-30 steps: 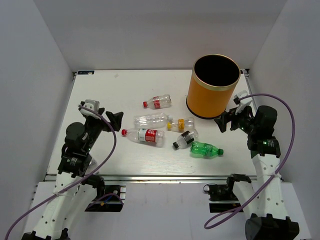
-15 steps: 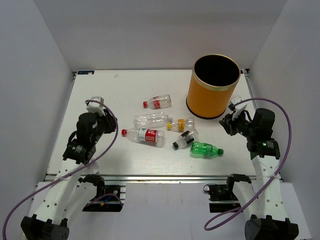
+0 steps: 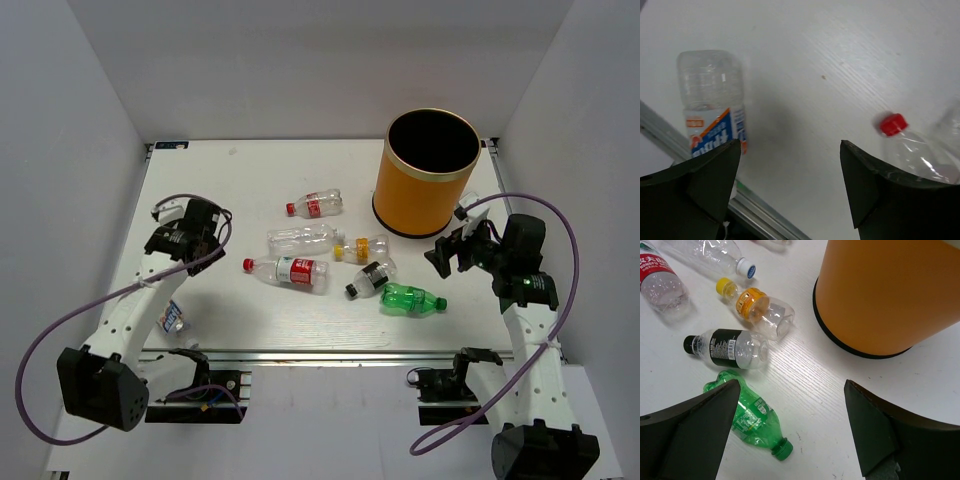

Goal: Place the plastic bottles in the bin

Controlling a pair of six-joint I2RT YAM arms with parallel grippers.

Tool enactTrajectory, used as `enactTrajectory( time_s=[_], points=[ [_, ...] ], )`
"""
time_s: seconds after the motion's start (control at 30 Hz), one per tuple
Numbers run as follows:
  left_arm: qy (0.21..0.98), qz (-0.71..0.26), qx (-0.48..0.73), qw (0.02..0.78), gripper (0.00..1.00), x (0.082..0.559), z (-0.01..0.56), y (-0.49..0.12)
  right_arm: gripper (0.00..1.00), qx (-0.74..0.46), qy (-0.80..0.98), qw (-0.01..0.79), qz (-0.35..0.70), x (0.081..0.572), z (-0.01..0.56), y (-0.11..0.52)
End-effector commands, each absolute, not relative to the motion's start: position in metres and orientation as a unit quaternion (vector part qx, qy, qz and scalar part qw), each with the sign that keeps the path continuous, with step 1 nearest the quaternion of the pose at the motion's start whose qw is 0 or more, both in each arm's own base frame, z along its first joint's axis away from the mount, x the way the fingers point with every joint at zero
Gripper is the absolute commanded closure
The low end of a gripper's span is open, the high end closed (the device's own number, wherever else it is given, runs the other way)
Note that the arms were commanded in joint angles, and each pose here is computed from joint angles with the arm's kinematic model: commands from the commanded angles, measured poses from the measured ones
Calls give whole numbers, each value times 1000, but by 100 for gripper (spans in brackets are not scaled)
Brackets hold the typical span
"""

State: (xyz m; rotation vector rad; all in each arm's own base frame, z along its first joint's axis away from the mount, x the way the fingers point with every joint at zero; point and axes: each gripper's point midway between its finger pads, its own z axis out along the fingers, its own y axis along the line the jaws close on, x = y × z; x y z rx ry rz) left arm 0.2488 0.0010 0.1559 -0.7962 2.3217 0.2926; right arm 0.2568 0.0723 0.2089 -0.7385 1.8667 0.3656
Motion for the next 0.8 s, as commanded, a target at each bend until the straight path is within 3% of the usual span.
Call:
enactTrajectory(
  time_s=[0.0, 0.37, 0.77],
  points=[
    [854, 200, -356, 322, 9, 221, 169, 36, 10, -320, 772, 527, 158, 257, 211, 76],
    [832, 296, -394, 256, 1, 184, 156, 72, 10, -332, 757, 535, 173, 247, 218, 82],
    [836, 268, -435, 199, 0, 179, 117, 96, 10, -340, 753, 535, 178, 244, 218, 85]
  ],
)
